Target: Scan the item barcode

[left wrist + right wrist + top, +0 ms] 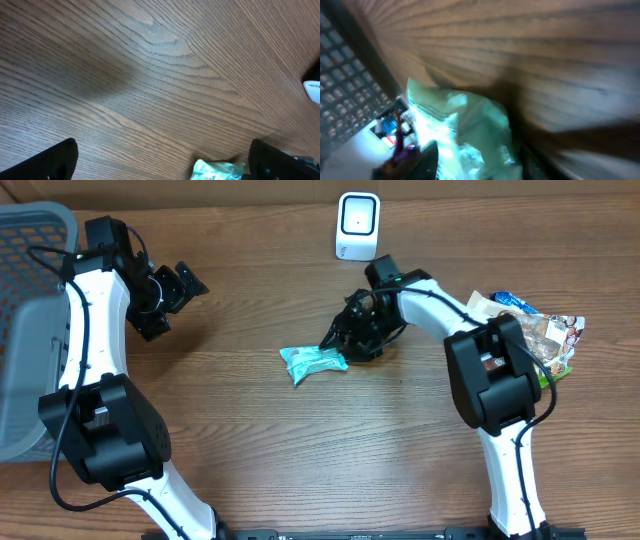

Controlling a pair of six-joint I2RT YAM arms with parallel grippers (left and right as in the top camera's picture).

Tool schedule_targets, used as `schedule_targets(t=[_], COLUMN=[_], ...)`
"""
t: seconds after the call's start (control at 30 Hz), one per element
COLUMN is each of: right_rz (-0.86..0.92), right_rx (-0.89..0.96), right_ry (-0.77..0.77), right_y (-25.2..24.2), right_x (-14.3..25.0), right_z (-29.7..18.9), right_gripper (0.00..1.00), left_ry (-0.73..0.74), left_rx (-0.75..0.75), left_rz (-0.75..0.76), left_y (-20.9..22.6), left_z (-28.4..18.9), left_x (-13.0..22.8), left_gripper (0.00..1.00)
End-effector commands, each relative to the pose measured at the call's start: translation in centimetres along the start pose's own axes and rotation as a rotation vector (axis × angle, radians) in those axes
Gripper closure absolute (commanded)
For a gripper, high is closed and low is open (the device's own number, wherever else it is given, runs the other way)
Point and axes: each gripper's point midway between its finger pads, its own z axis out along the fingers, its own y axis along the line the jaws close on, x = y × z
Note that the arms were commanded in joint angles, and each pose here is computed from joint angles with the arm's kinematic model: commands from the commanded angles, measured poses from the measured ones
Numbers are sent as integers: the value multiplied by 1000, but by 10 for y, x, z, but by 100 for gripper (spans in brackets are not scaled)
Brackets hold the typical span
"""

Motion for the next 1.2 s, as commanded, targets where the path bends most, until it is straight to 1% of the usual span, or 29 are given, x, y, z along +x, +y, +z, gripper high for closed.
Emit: schedule_targets(t=[0.0, 0.03, 0.2, 0.3, 0.33, 0.43, 0.47, 0.53, 0.57, 0.6, 0.63, 0.7, 0.8, 0.87, 0.93, 0.97, 1.1, 1.17], right_rz=[126, 125, 74, 0, -36, -82, -130, -154, -170, -198, -250, -302, -319, -305, -301, -314, -377, -438], right_rx=[128, 128, 115, 133, 163, 249, 302, 426, 530, 581, 677, 814, 1022, 1121, 1172, 1184, 1217, 1234], right_ry=[-20, -21, -42, -121, -193, -332, -405, -537, -642, -686, -759, -856, -1009, -1116, -1216, -1230, -1370, -1395], right_y=[-37, -37, -32, -21, -15, -8, -3, -2, 0, 4, 9, 16, 23, 30, 41, 45, 72, 83], right_x=[-2, -2, -7, -17, -23, -33, -36, -41, -41, -41, -39, -37, -36, -37, -40, -41, -56, -64], right_z=[23, 23, 12, -16, -39, -78, -99, -134, -162, -174, -195, -220, -252, -268, -281, -282, -301, -304], right_gripper=[94, 96, 96, 96, 96, 96, 96, 96, 96, 96, 96, 96, 96, 96, 96, 96, 96, 96], left_ry=[-20, -20, -20, -20, -20, -20, -20, -20, -20, -20, -20, -20, -20, -20, -20, -20, -20, -20], left_rx=[0, 1, 1, 0, 0, 1, 0, 0, 0, 0, 0, 0, 0, 0, 1, 0, 0, 0], left_rz=[-6, -6, -6, -6, -6, -6, -6, -6, -6, -6, -6, -6, -6, -6, -6, -6, -6, -6], left_y=[-3, -3, -3, -3, -3, -3, -3, -3, -3, -3, -3, -3, -3, -3, -3, -3, -3, -3], left_z=[-6, -6, -6, -6, -6, -6, -6, -6, -6, -6, -6, -6, -6, -6, -6, -6, -6, -6], left_x=[-3, -3, -3, -3, -3, -3, -3, -3, -3, -3, -3, -3, -3, -3, -3, -3, -3, -3], left_gripper=[0, 1, 0, 0, 0, 0, 0, 0, 0, 0, 0, 0, 0, 0, 0, 0, 0, 0])
